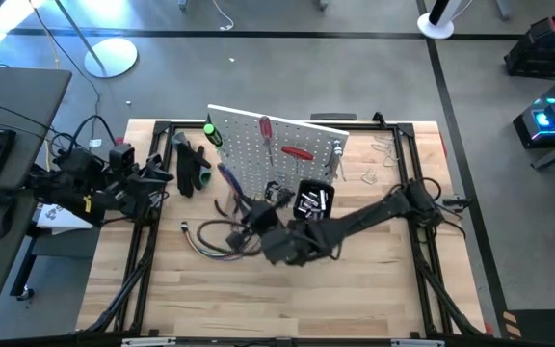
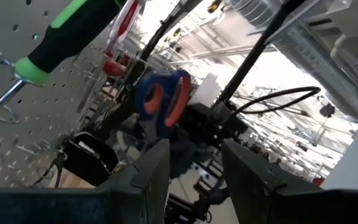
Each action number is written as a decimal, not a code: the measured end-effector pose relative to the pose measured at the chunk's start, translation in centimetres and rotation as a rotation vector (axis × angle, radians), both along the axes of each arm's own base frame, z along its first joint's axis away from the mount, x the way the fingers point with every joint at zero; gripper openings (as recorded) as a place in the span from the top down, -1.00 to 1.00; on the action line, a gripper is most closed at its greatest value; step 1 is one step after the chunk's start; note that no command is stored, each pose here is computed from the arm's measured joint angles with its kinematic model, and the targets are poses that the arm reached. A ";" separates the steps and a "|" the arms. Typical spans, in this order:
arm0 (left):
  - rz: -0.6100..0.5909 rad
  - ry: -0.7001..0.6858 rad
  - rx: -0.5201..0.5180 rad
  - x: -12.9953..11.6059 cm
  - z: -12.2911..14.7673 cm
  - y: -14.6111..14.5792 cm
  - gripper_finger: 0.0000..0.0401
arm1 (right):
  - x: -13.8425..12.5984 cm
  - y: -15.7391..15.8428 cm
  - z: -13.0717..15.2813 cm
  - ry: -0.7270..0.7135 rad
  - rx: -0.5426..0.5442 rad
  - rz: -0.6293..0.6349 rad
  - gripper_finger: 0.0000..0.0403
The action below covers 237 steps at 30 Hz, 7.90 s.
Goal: Hang tools onto peg board
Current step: Hang the scissors on the peg board
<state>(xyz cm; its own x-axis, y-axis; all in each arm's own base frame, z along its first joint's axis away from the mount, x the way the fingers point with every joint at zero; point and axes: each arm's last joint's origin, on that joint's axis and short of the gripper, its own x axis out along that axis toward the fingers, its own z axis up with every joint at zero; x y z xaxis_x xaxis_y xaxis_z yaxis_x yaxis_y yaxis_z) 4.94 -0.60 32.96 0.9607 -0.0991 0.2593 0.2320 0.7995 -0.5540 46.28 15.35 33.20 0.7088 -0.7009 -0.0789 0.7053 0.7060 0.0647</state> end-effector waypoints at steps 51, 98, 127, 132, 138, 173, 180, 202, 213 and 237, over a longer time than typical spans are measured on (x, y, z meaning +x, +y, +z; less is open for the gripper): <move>0.210 0.017 -0.125 0.0 -0.1 0.7 0.41 | -10.2 -1.8 3.4 0.197 -0.483 0.722 0.91; 0.178 0.235 -0.119 0.3 -2.2 0.5 0.42 | -4.1 -14.2 -2.3 0.235 -0.448 0.410 0.91; 0.327 0.177 0.215 11.3 -1.2 -0.2 1.00 | -4.0 -16.0 -2.5 0.179 -0.331 0.417 0.89; 0.429 0.139 0.258 12.0 -0.8 0.2 1.00 | -4.1 -16.0 -2.5 0.180 -0.328 0.401 0.91; 0.448 0.171 0.255 12.7 -1.3 0.6 1.00 | -4.0 -16.0 -2.5 0.164 -0.310 0.415 0.91; 0.551 0.158 0.163 15.6 -1.4 1.3 1.00 | -4.1 -16.1 -2.4 0.141 -0.280 0.397 0.85; 0.554 0.211 0.212 17.6 -1.2 1.3 1.00 | -4.1 -16.4 -2.6 0.128 -0.227 0.356 0.79; 0.657 0.317 0.256 17.9 -1.5 1.5 1.00 | -4.1 -16.3 -2.7 0.114 -0.199 0.337 0.46; 0.697 0.367 0.224 17.7 -2.0 1.7 1.00 | -5.0 -16.4 -1.5 0.123 -0.194 0.312 0.46; 0.603 0.510 0.092 16.3 -6.9 0.8 1.00 | -5.5 -16.7 -0.2 0.067 -0.208 0.318 0.46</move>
